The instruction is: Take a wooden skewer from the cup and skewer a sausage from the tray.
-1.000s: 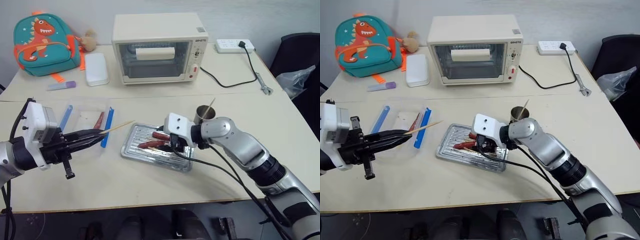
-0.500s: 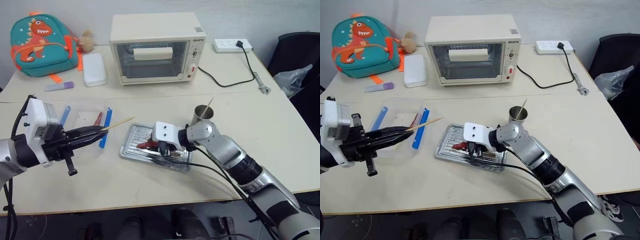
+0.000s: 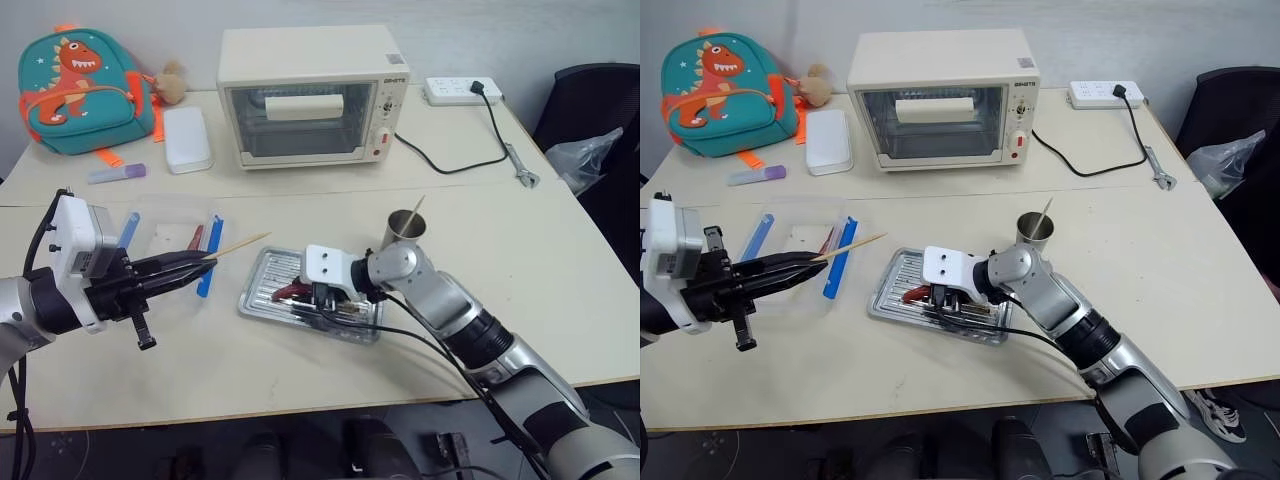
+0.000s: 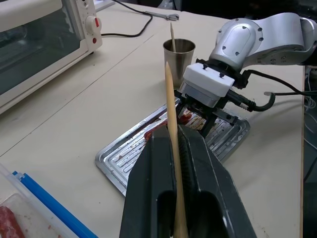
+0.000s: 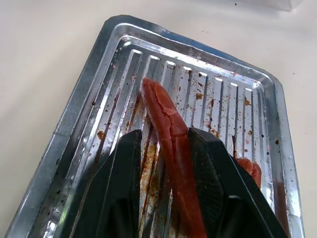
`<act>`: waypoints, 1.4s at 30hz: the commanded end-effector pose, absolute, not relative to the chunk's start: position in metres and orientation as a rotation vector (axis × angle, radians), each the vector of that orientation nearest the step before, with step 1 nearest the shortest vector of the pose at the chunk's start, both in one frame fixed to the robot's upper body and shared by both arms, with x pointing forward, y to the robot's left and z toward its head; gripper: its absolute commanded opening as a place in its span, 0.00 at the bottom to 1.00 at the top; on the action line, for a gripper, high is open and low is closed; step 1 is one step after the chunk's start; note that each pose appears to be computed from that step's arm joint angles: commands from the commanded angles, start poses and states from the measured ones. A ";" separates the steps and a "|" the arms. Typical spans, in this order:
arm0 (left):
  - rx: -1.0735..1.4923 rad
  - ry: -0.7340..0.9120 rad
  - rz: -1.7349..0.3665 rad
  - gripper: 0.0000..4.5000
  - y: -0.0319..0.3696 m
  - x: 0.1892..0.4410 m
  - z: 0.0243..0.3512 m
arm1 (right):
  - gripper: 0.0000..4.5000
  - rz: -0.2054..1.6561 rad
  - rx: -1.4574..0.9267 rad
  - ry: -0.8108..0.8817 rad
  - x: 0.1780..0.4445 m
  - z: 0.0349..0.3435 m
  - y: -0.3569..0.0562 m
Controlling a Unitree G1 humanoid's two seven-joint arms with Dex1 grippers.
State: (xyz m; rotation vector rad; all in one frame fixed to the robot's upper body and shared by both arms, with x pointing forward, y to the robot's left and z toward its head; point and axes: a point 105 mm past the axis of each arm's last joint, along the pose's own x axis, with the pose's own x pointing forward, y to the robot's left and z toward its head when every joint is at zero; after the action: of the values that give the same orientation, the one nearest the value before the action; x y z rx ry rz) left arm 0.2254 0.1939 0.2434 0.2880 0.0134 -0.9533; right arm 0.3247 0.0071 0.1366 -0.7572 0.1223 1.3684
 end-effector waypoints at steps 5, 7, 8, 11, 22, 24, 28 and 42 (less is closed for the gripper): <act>0.320 -0.023 -0.969 0.00 0.191 0.225 0.251 | 0.33 1.394 -0.773 0.017 0.322 0.165 0.017; 0.322 -0.023 -0.969 0.00 0.192 0.225 0.252 | 0.33 1.397 -0.784 0.020 0.323 0.163 0.018; 0.322 -0.024 -0.969 0.00 0.192 0.225 0.252 | 0.33 1.397 -0.793 0.024 0.324 0.161 0.018; 0.324 -0.026 -0.972 0.00 0.191 0.225 0.252 | 0.33 1.396 -0.810 0.048 0.331 0.153 0.019; 0.334 -0.025 -0.963 0.00 0.193 0.225 0.253 | 0.33 1.400 -0.820 0.094 0.340 0.139 0.019; 0.336 -0.026 -0.962 0.00 0.193 0.225 0.254 | 0.33 1.402 -0.813 0.104 0.340 0.137 0.019; 0.340 -0.030 -0.963 0.00 0.193 0.227 0.255 | 0.33 1.405 -0.791 0.123 0.341 0.134 0.019; 0.348 -0.041 -0.969 0.00 0.191 0.229 0.256 | 0.07 1.397 -0.768 0.147 0.338 0.131 0.014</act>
State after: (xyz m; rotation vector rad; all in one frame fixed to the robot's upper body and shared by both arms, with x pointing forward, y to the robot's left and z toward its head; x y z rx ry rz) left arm 0.2311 0.1930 0.2476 0.2991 -0.0059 -0.9685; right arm 0.3389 0.0170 0.1286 -0.7737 0.1547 1.4067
